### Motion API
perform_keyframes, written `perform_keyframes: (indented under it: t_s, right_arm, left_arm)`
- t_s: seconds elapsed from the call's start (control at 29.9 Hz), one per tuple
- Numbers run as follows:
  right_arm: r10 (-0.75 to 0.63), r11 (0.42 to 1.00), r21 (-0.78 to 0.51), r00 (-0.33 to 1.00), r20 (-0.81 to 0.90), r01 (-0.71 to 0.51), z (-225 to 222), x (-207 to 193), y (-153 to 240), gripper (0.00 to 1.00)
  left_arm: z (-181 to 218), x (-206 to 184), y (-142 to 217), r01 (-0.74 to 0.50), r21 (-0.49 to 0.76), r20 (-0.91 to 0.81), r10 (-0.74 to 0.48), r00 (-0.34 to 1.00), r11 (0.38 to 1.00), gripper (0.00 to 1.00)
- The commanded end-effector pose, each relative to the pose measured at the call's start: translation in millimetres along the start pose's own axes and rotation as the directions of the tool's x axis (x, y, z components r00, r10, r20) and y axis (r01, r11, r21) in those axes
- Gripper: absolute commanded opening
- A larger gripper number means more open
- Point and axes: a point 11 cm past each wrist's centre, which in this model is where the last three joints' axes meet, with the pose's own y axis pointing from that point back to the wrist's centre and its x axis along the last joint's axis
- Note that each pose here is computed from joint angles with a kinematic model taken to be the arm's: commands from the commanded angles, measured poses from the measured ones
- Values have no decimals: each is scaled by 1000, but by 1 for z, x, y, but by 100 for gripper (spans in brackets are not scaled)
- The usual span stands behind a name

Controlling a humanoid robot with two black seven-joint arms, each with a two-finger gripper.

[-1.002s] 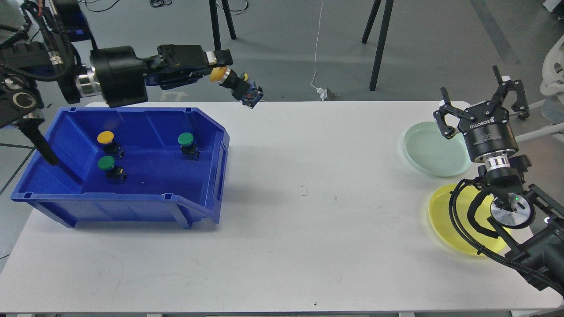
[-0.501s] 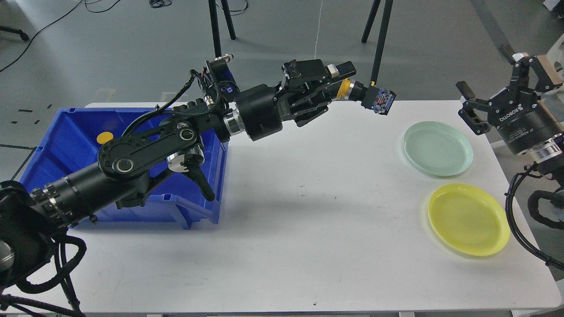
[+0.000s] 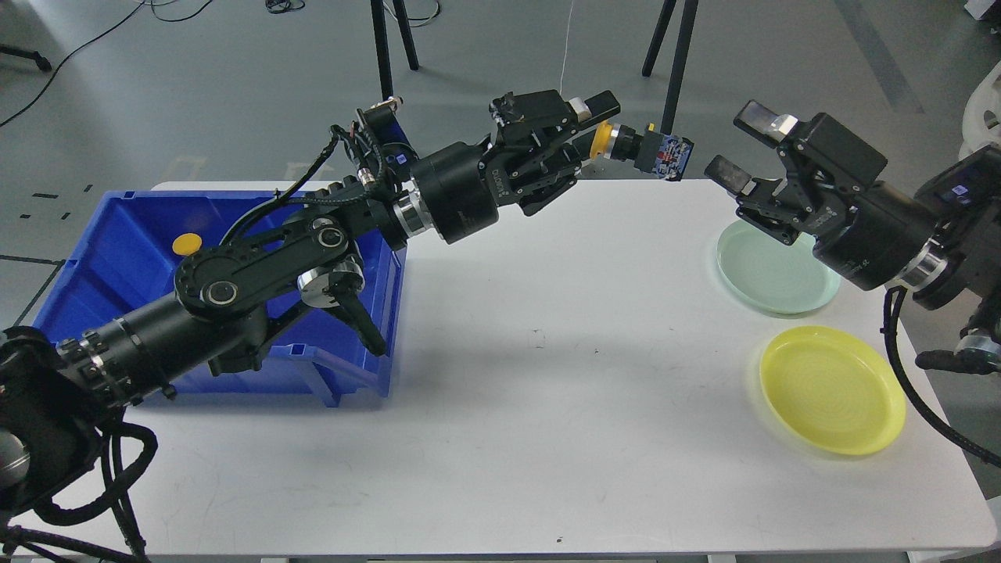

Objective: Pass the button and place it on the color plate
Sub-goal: 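Reach the right gripper to the yellow button and close on it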

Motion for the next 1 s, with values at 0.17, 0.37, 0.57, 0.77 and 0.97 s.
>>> perform_keyframes:
  t_s: [0.17, 0.37, 0.57, 0.77, 0.97]
  right_arm:
    - [-21, 1000, 15, 997, -70, 22, -2, -16, -13, 99]
    - [-28, 999, 44, 997, -68, 31, -3, -23, -24, 98]
    - [-72, 997, 25, 988, -134, 76, -3, -29, -33, 95]
    - [-78, 996, 35, 980, -184, 86, -9, -27, -46, 92]
    - [-104, 994, 18, 966, -238, 112, -9, -29, -52, 80]
  left_arm:
    - [0, 0, 0, 0, -1, -2, 0, 1000, 1000, 41]
    - [0, 0, 0, 2, 0, -3, -2, 1000, 1000, 42]
    - [-1, 1, 0, -3, 1, -3, 3, 1000, 1000, 41]
    - [-1, 0, 0, 1, 1, -5, -1, 1000, 1000, 42]
    - [-1, 0, 0, 5, 1, -7, -5, 1000, 1000, 42]
